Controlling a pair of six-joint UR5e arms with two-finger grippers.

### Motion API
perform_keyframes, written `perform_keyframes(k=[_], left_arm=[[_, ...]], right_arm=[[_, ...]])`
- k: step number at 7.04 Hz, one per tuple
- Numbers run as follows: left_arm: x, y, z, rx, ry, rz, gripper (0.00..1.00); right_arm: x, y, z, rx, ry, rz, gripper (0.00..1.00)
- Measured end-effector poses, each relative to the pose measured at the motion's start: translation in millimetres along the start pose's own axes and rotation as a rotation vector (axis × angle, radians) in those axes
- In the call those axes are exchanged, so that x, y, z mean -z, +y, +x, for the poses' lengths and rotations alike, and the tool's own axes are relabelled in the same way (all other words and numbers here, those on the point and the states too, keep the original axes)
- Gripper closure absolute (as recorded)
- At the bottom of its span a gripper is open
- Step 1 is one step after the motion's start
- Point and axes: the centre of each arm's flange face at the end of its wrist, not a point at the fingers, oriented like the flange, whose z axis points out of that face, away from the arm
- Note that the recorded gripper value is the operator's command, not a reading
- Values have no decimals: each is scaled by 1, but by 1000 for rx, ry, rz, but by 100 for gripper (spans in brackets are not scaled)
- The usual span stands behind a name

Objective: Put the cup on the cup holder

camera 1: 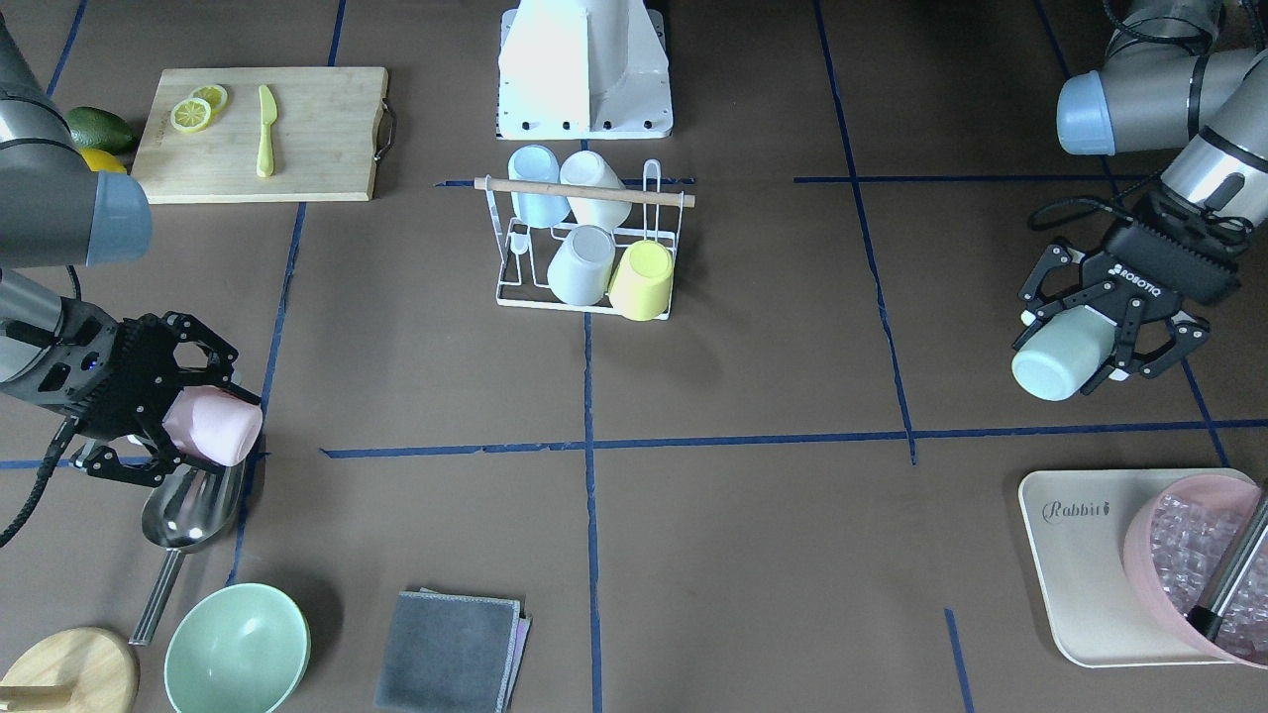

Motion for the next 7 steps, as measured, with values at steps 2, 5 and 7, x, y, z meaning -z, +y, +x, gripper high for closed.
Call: perform_keyframes(k=[2, 5, 7], left_arm=[[-1, -7, 40, -7, 96, 161, 92], [-8, -1, 76, -65, 200, 383, 92], [-14, 7, 101, -104, 208, 553, 92]], right_arm=[[11, -16, -11, 97, 44, 122, 100], [-2, -47, -61, 66, 96, 390, 100], [-8, -74, -93, 10, 86, 571, 100]])
